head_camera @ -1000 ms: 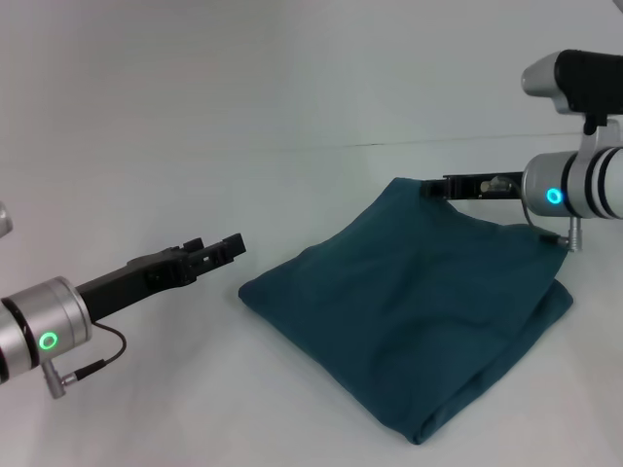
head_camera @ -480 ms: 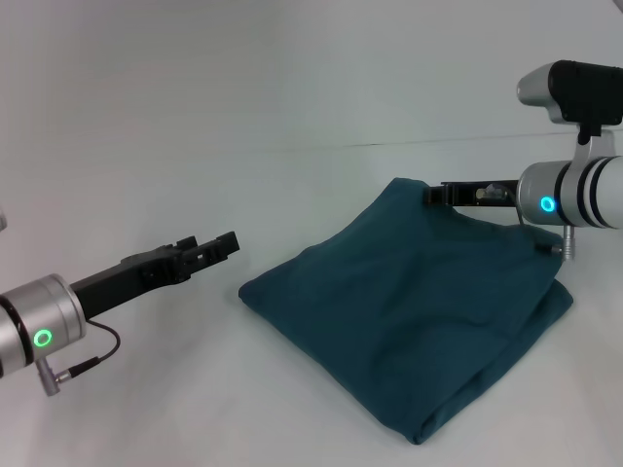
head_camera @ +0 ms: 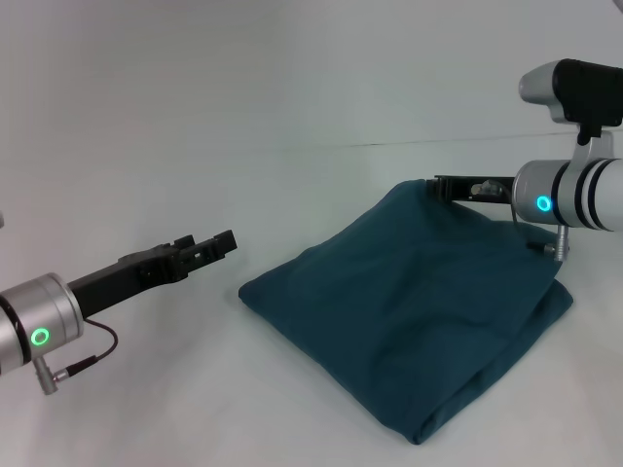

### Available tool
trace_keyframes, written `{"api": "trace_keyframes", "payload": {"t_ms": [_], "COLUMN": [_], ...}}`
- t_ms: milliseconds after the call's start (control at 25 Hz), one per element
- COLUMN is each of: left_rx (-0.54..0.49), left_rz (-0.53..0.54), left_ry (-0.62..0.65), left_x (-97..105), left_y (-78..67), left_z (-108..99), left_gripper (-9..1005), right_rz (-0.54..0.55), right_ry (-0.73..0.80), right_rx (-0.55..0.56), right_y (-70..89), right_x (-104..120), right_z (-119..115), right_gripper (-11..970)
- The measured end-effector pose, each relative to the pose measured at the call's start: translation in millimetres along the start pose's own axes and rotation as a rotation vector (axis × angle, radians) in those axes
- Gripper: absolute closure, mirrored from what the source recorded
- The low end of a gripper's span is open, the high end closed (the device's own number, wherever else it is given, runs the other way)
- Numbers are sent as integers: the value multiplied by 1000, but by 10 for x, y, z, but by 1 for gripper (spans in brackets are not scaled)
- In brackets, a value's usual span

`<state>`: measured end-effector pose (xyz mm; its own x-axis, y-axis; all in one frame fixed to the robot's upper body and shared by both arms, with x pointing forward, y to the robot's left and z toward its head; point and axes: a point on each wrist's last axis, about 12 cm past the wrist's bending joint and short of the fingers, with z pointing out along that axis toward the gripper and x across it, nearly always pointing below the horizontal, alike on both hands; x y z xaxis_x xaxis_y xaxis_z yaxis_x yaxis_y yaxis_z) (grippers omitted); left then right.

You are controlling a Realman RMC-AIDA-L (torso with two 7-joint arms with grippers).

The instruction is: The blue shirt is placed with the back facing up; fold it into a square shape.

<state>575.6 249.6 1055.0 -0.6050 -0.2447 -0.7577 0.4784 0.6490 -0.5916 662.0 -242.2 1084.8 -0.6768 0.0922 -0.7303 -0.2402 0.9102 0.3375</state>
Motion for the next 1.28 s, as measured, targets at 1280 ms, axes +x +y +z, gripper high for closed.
{"api": "trace_keyframes", "payload": {"t_ms": [1280], "left_rx": [-5], "left_rz": [-11], "left_ry": [-2], "left_x": [7], "left_y": [11], "left_z": [-18], "left_gripper": [122], "right_rz": [-59], "right_ry": [-98], "right_rx": [28], "right_y": [-66], "right_x": [-121], "right_z": [-55], "right_gripper": [904]}}
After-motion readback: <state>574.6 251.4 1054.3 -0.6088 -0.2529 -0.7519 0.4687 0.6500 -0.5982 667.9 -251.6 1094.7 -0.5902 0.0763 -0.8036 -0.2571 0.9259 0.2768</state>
